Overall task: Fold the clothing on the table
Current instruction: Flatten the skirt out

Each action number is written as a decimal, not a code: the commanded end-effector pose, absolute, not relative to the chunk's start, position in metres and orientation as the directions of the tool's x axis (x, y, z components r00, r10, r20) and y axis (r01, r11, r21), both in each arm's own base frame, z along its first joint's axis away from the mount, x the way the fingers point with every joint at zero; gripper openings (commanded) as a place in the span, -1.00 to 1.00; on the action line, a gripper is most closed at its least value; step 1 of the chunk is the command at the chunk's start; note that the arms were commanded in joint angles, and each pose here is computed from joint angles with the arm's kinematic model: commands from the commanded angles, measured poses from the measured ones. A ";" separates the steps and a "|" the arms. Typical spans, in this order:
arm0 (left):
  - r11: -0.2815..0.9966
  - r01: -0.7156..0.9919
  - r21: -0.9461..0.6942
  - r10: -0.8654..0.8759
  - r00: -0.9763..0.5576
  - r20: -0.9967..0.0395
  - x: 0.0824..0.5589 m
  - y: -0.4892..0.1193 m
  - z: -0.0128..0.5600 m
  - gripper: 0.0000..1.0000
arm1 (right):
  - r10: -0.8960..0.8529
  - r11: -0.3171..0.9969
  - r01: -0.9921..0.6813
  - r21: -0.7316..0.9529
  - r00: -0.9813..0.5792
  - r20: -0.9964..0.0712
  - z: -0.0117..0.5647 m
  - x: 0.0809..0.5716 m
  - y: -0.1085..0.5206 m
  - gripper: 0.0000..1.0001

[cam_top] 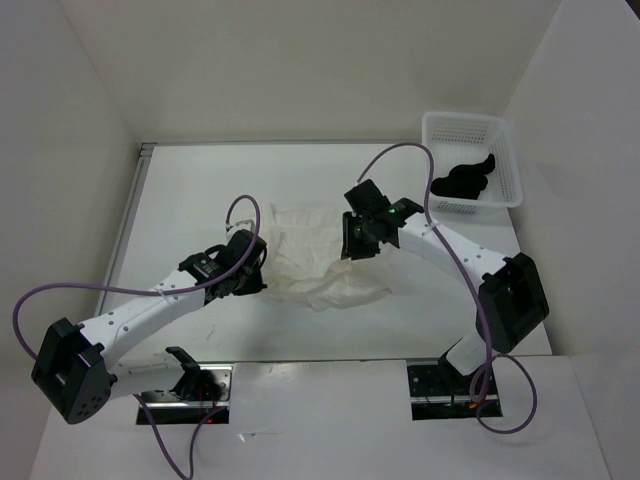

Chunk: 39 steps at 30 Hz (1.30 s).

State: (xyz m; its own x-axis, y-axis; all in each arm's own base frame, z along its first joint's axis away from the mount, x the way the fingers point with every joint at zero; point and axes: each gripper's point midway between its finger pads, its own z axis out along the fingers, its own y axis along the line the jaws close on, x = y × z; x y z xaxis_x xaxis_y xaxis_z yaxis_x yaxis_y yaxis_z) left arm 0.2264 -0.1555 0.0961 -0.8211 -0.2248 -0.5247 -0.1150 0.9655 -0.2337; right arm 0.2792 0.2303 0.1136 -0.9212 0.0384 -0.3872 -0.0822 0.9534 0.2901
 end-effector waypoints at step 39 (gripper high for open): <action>0.963 -0.117 -0.242 -0.234 -0.811 -0.536 0.228 -0.154 0.099 -1.00 | -0.013 0.999 0.001 -0.033 -0.903 -0.430 0.062 0.279 0.189 -1.00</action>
